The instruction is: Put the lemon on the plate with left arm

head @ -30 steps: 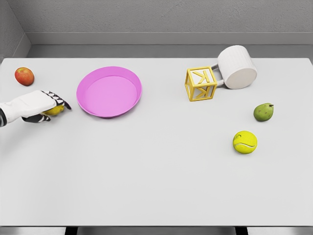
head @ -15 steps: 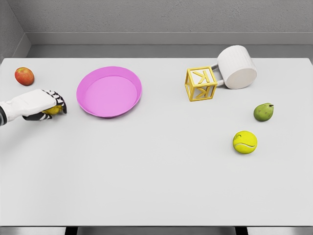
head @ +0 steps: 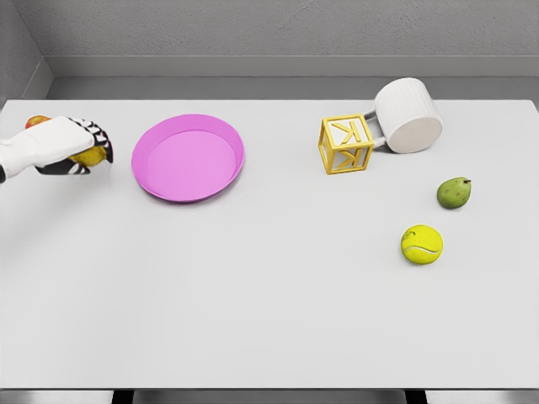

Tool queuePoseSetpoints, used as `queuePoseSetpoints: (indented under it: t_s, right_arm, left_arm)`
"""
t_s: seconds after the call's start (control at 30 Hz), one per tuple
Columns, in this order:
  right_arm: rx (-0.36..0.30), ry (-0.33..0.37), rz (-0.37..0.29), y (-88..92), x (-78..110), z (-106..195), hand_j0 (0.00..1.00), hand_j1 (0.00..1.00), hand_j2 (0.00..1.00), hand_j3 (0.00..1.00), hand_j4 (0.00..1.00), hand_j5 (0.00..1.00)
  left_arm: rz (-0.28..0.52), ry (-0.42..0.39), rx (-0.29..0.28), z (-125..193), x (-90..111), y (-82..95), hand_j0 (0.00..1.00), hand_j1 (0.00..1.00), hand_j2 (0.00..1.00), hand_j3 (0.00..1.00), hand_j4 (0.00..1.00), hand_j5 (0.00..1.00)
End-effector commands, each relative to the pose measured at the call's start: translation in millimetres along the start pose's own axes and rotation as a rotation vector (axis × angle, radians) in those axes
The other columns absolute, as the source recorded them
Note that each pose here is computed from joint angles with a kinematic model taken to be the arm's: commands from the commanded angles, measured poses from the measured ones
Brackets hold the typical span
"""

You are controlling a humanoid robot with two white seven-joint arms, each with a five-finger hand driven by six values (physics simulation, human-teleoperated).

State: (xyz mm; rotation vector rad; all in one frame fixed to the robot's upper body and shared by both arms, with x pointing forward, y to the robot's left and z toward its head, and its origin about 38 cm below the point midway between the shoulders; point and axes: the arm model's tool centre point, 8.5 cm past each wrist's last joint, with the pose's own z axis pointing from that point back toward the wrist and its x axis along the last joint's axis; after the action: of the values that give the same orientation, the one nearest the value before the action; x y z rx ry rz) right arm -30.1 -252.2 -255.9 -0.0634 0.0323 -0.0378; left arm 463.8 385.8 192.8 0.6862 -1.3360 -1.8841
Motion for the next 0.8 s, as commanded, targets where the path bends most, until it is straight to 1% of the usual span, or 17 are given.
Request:
queuePoseSetpoints:
  t_s: [0.0,0.03,0.07,0.3,0.37,0.43,0.5,0.57,0.6,0.67,0.77]
  right_arm:
    - [0.001,0.0,0.001,0.1,-0.1,0.0,1.0,1.0,1.0,1.0,1.0,1.0]
    - [0.0,-0.001,0.001,-0.1,0.4,-0.1,1.0,1.0,1.0,1.0,1.0,1.0]
    - [-0.001,0.0,-0.001,0.0,0.0,0.0,1.0,1.0,1.0,1.0,1.0,1.0]
    - [-0.001,0.0,-0.001,0.0,0.0,0.0,1.0,1.0,1.0,1.0,1.0,1.0]
    - [0.001,0.0,-0.001,0.2,0.0,0.0,1.0,1.0,1.0,1.0,1.0,1.0]
    - [0.001,0.0,-0.001,0.2,0.0,0.0,1.0,1.0,1.0,1.0,1.0,1.0]
    - [0.001,0.0,-0.001,0.2,0.0,0.0,1.0,1.0,1.0,1.0,1.0,1.0]
    - [-0.001,0.0,0.001,0.0,-0.1,0.0,1.0,1.0,1.0,1.0,1.0,1.0]
    - [0.001,0.0,-0.001,0.2,0.0,0.0,1.0,1.0,1.0,1.0,1.0,1.0]
    - [0.001,0.0,-0.001,0.2,0.0,0.0,1.0,1.0,1.0,1.0,1.0,1.0]
    - [-0.001,0.0,-0.001,0.0,0.0,0.0,1.0,1.0,1.0,1.0,1.0,1.0]
  left_arm:
    - [0.011,-0.015,0.012,-5.9,5.2,0.4,0.46,0.46,0.46,0.46,0.46,0.46]
    - [0.01,-0.017,0.012,-6.7,5.8,0.7,0.46,0.46,0.46,0.46,0.46,0.46]
    - [0.007,-0.029,0.03,-13.6,9.6,7.7,0.46,0.46,0.46,0.46,0.46,0.46]
    - [0.0,-0.047,0.042,-22.6,15.5,14.3,0.46,0.46,0.46,0.46,0.46,0.46]
    - [0.005,-0.064,0.031,-30.0,21.2,15.3,0.46,0.46,0.46,0.46,0.46,0.46]
    - [0.007,-0.075,0.038,-35.0,25.7,16.2,0.46,0.46,0.46,0.46,0.46,0.46]
    - [-0.001,-0.096,0.056,-38.8,33.0,22.6,0.46,0.46,0.46,0.46,0.46,0.46]
    - [0.002,-0.103,0.058,-41.9,35.8,23.1,0.46,0.46,0.46,0.46,0.46,0.46]
    - [-0.003,-0.107,0.065,-44.1,37.0,26.8,0.46,0.46,0.46,0.46,0.46,0.46]
    - [0.001,-0.118,0.07,-49.3,41.9,26.6,0.46,0.46,0.46,0.46,0.46,0.46]
    - [0.008,-0.151,0.076,-62.2,55.1,25.8,0.46,0.46,0.46,0.46,0.46,0.46]
